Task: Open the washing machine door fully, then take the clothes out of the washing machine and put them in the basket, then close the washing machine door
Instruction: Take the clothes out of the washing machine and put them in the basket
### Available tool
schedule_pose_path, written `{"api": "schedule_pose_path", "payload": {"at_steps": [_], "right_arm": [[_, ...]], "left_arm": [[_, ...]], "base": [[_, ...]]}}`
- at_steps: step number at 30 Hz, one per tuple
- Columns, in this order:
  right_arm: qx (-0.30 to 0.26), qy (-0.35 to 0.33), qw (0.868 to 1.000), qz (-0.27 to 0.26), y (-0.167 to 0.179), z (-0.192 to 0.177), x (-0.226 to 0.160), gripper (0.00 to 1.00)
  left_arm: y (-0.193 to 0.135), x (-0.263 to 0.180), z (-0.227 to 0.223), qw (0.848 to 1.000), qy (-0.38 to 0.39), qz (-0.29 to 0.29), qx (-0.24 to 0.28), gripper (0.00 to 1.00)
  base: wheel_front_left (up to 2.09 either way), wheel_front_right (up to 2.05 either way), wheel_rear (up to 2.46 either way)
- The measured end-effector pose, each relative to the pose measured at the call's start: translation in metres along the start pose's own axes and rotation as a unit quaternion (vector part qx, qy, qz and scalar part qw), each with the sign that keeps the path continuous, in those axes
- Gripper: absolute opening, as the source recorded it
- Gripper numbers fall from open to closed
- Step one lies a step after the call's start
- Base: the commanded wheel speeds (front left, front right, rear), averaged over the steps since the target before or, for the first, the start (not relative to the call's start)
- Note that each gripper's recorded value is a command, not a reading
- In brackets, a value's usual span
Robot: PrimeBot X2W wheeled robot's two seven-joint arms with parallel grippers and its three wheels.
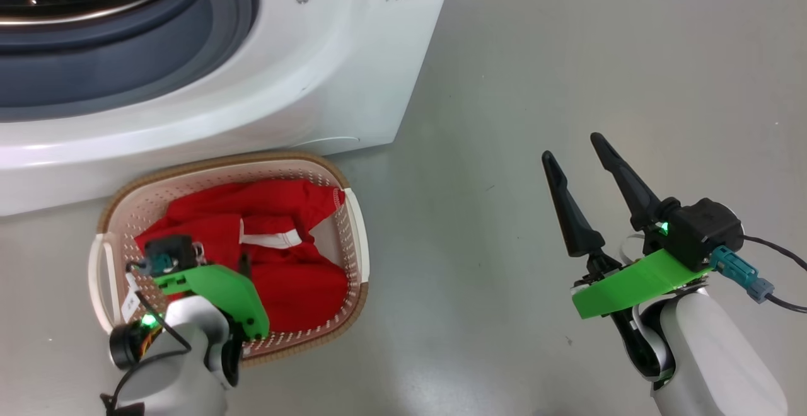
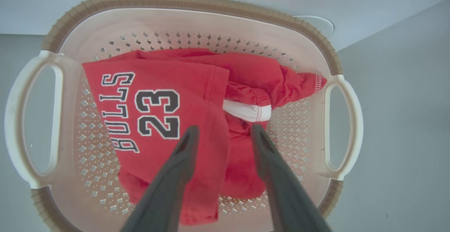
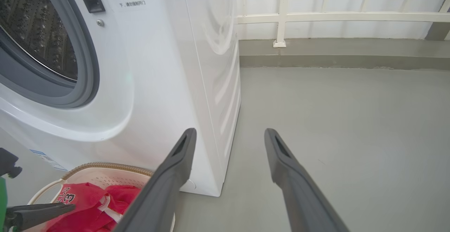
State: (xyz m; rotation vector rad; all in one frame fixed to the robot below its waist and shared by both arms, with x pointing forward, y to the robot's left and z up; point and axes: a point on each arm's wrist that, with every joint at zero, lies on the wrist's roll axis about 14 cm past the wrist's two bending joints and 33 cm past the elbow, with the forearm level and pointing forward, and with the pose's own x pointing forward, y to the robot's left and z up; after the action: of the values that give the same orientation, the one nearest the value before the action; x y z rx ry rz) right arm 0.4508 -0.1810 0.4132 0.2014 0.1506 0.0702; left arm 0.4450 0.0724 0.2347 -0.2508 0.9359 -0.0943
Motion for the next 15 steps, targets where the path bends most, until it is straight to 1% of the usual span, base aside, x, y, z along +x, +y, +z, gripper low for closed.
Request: {"api": "schedule_pose_path", "payload": {"at_steps": [9,11,13,15], "right_arm": [[0.000,-0.018,1.000,0.007,0.006,0.014,-0.001,1.00],[0.000,-0.020,1.000,0.008,0.007,0.016,-0.002,1.00],[-0.001,-0.027,1.000,0.011,0.009,0.023,-0.004,1.00],[-0.004,-0.030,0.999,0.012,0.010,0.025,-0.004,1.00]], "left_arm": [[-0.007,-0.014,0.035,0.997,-0.081,-0.014,0.006,1.00],[-0.007,-0.017,0.038,0.996,-0.087,-0.014,0.006,1.00],[-0.011,-0.025,0.052,0.993,-0.114,-0.021,0.003,1.00],[-0.013,-0.028,0.057,0.992,-0.124,-0.026,0.000,1.00]], "base": [[0.00,0.00,0.00],[0.00,0.00,0.00],[0.00,0.00,0.00],[0.00,0.00,0.00]]}}
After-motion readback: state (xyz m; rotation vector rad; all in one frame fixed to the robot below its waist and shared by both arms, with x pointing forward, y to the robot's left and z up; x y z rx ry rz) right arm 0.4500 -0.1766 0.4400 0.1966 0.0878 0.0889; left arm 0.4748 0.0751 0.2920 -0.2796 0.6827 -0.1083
